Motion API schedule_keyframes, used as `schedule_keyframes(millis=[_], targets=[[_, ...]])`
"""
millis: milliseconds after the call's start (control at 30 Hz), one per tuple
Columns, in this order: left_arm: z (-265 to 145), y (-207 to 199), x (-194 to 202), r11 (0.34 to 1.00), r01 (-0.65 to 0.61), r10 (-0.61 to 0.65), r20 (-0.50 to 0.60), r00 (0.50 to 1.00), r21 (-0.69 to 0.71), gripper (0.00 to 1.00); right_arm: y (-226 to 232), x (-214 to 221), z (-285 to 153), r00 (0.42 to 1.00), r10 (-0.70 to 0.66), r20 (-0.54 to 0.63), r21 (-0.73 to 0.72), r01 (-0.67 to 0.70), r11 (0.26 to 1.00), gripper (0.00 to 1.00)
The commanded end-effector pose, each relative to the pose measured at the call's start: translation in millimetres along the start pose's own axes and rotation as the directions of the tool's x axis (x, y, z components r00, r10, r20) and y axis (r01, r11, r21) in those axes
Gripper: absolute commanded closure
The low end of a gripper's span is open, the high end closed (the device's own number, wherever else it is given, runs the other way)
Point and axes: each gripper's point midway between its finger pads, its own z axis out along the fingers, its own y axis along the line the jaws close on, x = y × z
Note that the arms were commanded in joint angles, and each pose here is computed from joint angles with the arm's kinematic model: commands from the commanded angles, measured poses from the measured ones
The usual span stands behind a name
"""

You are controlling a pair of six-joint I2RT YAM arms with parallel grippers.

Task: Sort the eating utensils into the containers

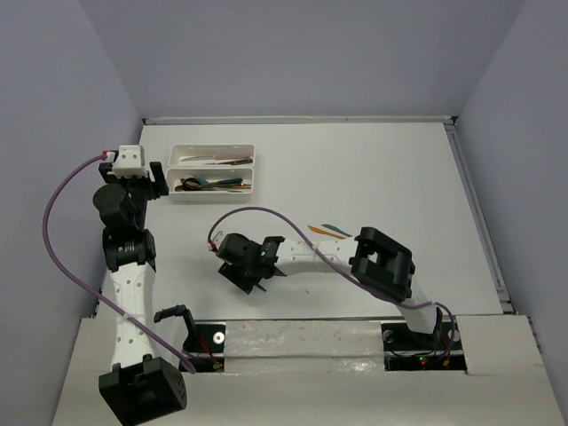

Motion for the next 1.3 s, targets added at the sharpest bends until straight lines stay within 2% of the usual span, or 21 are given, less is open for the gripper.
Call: schedule_keyframes(millis=[0, 100, 167, 200, 267, 300, 500, 633, 767, 833, 900, 933, 967, 1000, 1033, 1067, 1100, 1133, 1167, 1200, 1267], targets=[[-2.9, 2.4, -21.5, 1.0, -0.02, 0.02, 0.066, 0.998, 0.0, 0.2, 9.8, 15.7, 6.9, 0.997, -0.011, -0.07, 0.055, 0.015, 0.998, 0.41], [-2.6, 2.4, -19.5, 1.0, -0.019, 0.019, 0.061, 0.998, 0.001, 0.19, 8.9, 32.1, 13.1, 0.991, -0.017, -0.131, 0.083, 0.028, 0.996, 0.44], [-2.6, 2.2, -20.6, 1.0, -0.018, 0.018, 0.064, 0.998, 0.002, 0.2, 8.4, 38.1, 15.8, 0.988, -0.008, -0.153, 0.089, 0.022, 0.996, 0.56], [-2.6, 2.2, -20.6, 1.0, -0.018, 0.018, 0.064, 0.998, 0.002, 0.2, 7.8, 39.7, 16.9, 0.988, -0.006, -0.156, 0.093, 0.021, 0.995, 0.72], [-2.9, 2.4, -20.3, 1.0, -0.018, 0.018, 0.064, 0.998, 0.002, 0.19, 3.3, 40.9, 18.7, 0.988, -0.006, -0.157, 0.118, 0.024, 0.993, 0.87], [-2.6, 2.6, -19.1, 1.0, -0.018, 0.017, 0.061, 0.998, 0.001, 0.2, 1.4, 42.2, 20.4, 0.987, -0.003, -0.16, 0.13, 0.024, 0.991, 1.0], [-2.9, 1.6, -20.4, 1.0, -0.019, 0.018, 0.065, 0.998, 0.007, 0.19, -12.7, 16.1, 13.7, 0.996, -0.033, -0.085, 0.213, 0.05, 0.976, 1.0], [-2.8, 2.0, -19.6, 1.0, -0.019, 0.018, 0.064, 0.998, 0.005, 0.19, -30.0, -28.5, -23.2, 0.991, -0.094, 0.094, 0.294, 0.062, 0.954, 1.0], [-2.9, 2.6, -19.5, 1.0, -0.019, 0.018, 0.064, 0.998, 0.004, 0.19, -52.3, -73.3, -62.7, 0.936, -0.238, 0.258, 0.417, 0.115, 0.901, 1.0], [-3.2, 3.0, -20.3, 1.0, -0.018, 0.017, 0.067, 0.998, 0.002, 0.19, -59.6, -83.8, -73.7, 0.912, -0.3, 0.279, 0.466, 0.144, 0.873, 1.0], [-3.3, 4.1, -19.8, 1.0, -0.015, 0.015, 0.067, 0.998, -0.001, 0.19, -80.4, -116.6, -91.2, 0.869, -0.377, 0.321, 0.54, 0.16, 0.827, 1.0], [-3.0, 4.2, -19.7, 1.0, -0.015, 0.015, 0.067, 0.998, -0.001, 0.19, -91.9, -115.7, -89.1, 0.868, -0.408, 0.284, 0.563, 0.194, 0.804, 1.0], [-3.4, 4.9, -19.7, 1.0, -0.015, 0.015, 0.066, 0.998, -0.004, 0.19, -101.1, -136.1, -97.4, 0.85, -0.421, 0.317, 0.584, 0.175, 0.792, 1.0], [-3.4, 5.6, -20.0, 1.0, -0.012, 0.012, 0.067, 0.998, -0.007, 0.19, -113.1, -145.0, -94.0, 0.829, -0.486, 0.275, 0.616, 0.236, 0.752, 1.0], [-3.7, 5.9, -20.5, 1.0, -0.012, 0.012, 0.069, 0.998, -0.009, 0.19, -138.1, -154.9, -95.1, 0.824, -0.503, 0.261, 0.644, 0.239, 0.726, 1.0], [-3.9, 7.1, -20.3, 1.0, -0.012, 0.013, 0.068, 0.998, -0.013, 0.19, -148.6, -185.0, -108.9, 0.784, -0.528, 0.326, 0.677, 0.195, 0.709, 1.0], [-3.7, 8.2, -19.7, 1.0, -0.012, 0.013, 0.066, 0.998, -0.016, 0.19, -158.6, -199.9, -103.0, 0.743, -0.599, 0.299, 0.705, 0.251, 0.663, 1.0], [-3.7, 8.7, -20.0, 1.0, -0.012, 0.013, 0.068, 0.998, -0.018, 0.19, -184.9, -207.8, -101.7, 0.741, -0.612, 0.275, 0.727, 0.256, 0.637, 1.0], [-3.5, 9.2, -18.7, 1.0, -0.011, 0.012, 0.064, 0.998, -0.019, 0.19, -182.6, -220.0, -98.6, 0.72, -0.637, 0.276, 0.731, 0.273, 0.626, 1.0], [-3.3, 10.5, -18.5, 1.0, -0.011, 0.013, 0.064, 0.998, -0.024, 0.19, -203.9, -244.7, -97.2, 0.694, -0.668, 0.267, 0.758, 0.276, 0.591, 1.0], [-3.4, 11.8, -17.6, 1.0, -0.011, 0.012, 0.062, 0.998, -0.028, 0.19, -224.4, -262.3, -89.5, 0.676, -0.697, 0.24, 0.771, 0.304, 0.56, 1.0]])
